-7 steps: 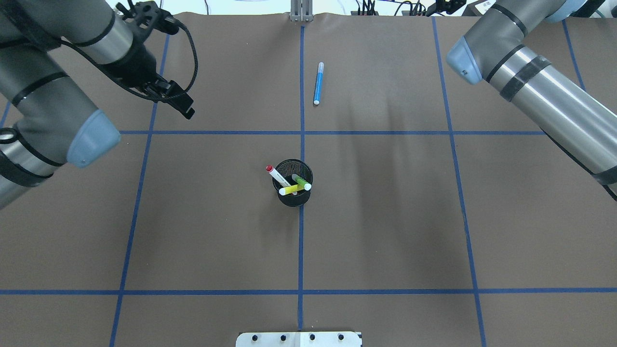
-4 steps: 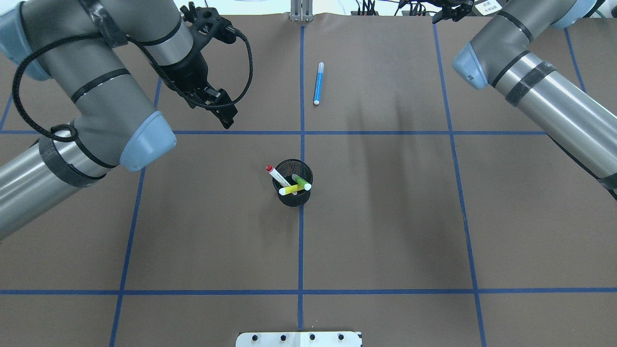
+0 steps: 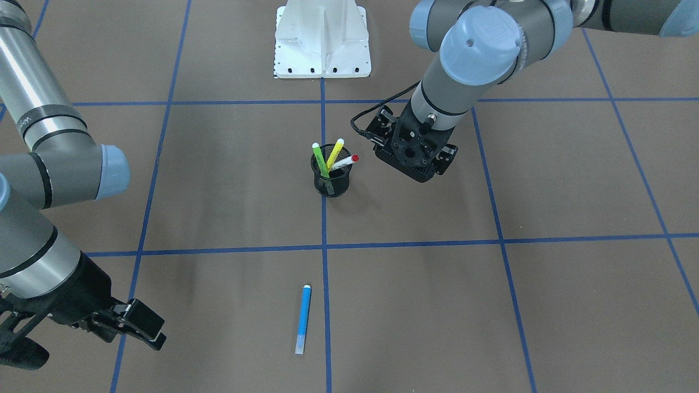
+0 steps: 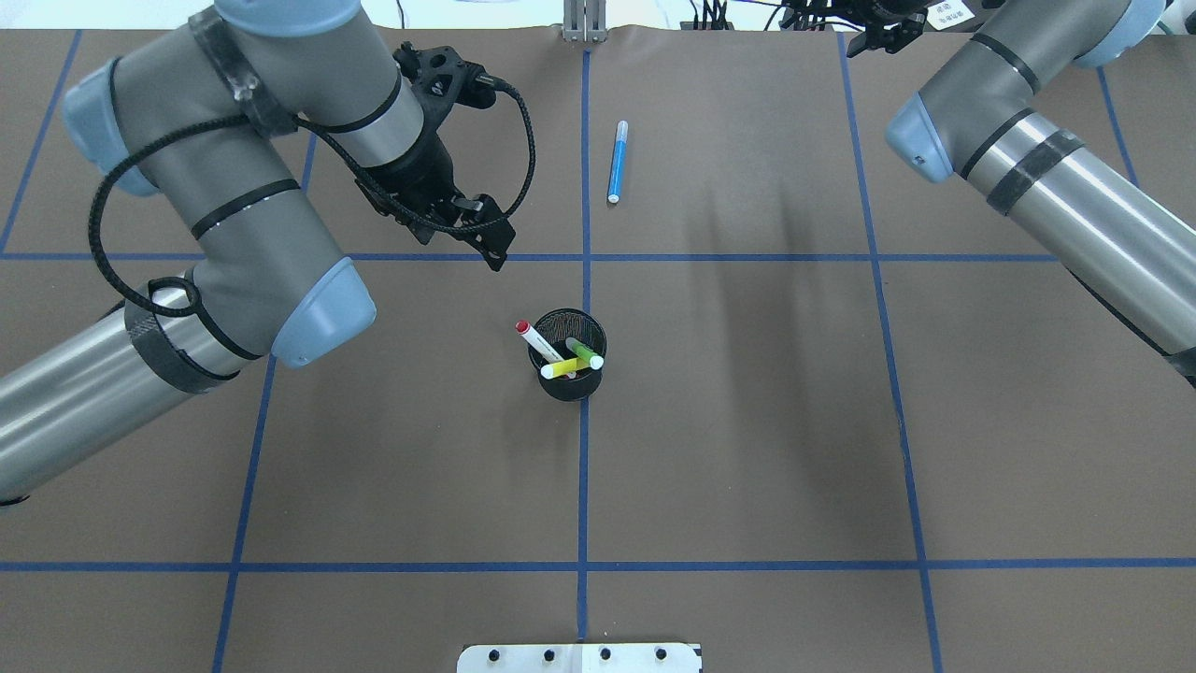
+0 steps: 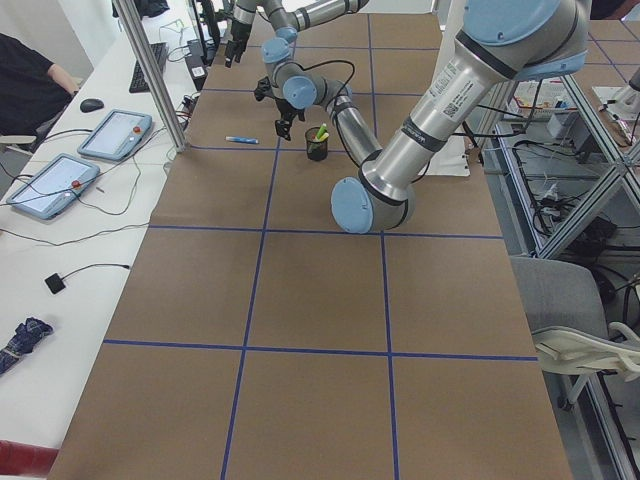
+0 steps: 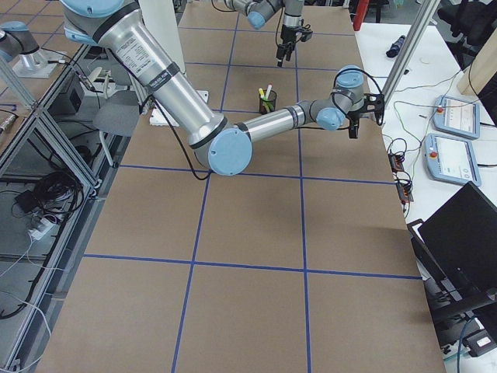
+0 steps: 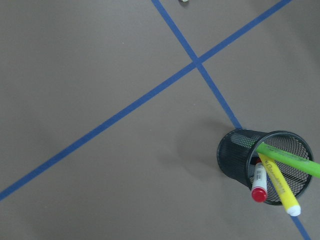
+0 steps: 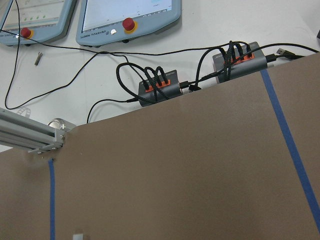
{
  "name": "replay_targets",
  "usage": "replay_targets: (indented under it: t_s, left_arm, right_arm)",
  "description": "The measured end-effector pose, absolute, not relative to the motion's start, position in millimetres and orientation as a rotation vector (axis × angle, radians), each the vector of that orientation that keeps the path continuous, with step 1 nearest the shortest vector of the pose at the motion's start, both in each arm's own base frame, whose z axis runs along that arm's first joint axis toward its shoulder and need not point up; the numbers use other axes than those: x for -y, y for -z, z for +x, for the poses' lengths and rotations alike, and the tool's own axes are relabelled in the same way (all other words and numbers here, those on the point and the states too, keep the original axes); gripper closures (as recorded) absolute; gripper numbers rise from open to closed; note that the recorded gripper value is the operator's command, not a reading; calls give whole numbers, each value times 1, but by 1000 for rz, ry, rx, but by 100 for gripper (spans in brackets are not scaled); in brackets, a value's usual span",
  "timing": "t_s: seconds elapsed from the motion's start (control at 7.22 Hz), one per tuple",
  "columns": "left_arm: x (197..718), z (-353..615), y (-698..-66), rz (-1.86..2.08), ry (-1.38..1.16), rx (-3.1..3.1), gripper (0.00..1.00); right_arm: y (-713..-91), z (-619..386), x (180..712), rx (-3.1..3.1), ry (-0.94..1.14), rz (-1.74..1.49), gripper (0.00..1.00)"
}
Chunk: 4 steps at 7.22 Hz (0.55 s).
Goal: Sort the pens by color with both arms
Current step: 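Move the left gripper toward the pen cup while the right arm withdraws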
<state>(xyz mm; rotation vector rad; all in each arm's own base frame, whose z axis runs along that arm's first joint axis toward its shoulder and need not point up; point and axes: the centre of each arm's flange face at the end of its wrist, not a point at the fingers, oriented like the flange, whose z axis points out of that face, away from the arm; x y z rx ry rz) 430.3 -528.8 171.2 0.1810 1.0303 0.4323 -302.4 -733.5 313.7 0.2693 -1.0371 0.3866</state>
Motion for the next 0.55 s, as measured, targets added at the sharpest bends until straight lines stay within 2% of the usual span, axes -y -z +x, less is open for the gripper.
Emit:
replay_targets:
  t_s: [0.14, 0.55]
  left_arm:
    - [525, 442, -183, 186, -387, -1085, 6]
    - [508, 465, -193, 141, -304, -1164, 18]
  right_arm:
    - [-316, -303, 733, 1036, -386, 268, 0]
    - [-316, -303, 732, 1036, -385, 267, 0]
